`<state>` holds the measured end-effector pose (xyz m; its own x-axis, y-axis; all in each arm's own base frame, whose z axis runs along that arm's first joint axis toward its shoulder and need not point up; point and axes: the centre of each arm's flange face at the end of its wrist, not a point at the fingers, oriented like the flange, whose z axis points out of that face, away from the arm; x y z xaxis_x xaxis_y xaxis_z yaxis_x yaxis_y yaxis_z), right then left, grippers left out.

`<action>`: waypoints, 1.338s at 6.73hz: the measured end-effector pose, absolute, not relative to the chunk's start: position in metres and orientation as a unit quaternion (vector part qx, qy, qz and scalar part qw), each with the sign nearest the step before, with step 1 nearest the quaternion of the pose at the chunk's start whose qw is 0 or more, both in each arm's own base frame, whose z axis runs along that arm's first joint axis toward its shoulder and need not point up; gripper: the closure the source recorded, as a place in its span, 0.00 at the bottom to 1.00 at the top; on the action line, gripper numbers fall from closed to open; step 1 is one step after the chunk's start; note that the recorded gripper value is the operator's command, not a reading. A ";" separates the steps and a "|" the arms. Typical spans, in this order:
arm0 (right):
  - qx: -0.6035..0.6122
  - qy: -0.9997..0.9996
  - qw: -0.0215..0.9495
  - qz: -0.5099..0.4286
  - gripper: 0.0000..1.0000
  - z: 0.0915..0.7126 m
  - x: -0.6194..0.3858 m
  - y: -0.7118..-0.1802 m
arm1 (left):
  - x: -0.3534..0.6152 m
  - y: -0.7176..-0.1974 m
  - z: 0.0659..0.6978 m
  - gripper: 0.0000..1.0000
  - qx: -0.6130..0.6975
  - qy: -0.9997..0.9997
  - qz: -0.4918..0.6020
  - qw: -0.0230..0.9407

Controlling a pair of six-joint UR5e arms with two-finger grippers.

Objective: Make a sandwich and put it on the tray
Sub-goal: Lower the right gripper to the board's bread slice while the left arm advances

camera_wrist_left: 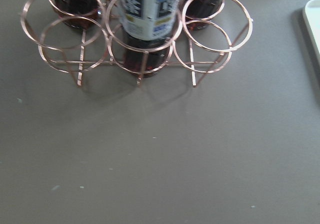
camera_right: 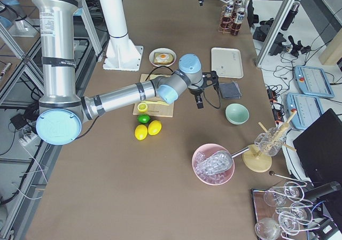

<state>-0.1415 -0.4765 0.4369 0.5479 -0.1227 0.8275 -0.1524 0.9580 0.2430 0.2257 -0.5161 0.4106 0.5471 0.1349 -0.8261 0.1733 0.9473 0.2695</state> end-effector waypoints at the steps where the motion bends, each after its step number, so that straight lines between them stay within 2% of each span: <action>1: 0.130 -0.486 0.864 0.038 0.00 0.417 -0.174 -0.462 | 0.273 -0.502 0.377 0.03 0.154 0.493 -0.030 0.856; 5: 0.074 -0.494 0.863 0.073 0.01 0.384 -0.263 -0.362 | 0.377 -0.437 0.300 0.03 0.116 0.547 -0.059 0.827; 7: 0.060 -0.483 0.869 0.088 0.05 0.383 -0.313 -0.308 | 0.397 -0.418 0.283 0.03 0.118 0.557 -0.059 0.820; 9: 0.058 -0.479 0.870 0.102 0.36 0.379 -0.358 -0.260 | 0.399 -0.416 0.279 0.03 0.120 0.559 -0.058 0.818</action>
<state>-0.3583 -0.2602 0.3789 0.5203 0.1212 0.8454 -0.2321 0.9727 0.0034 0.3986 -0.4156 0.2789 0.3681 0.0390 -0.9290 0.2288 0.9646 0.1312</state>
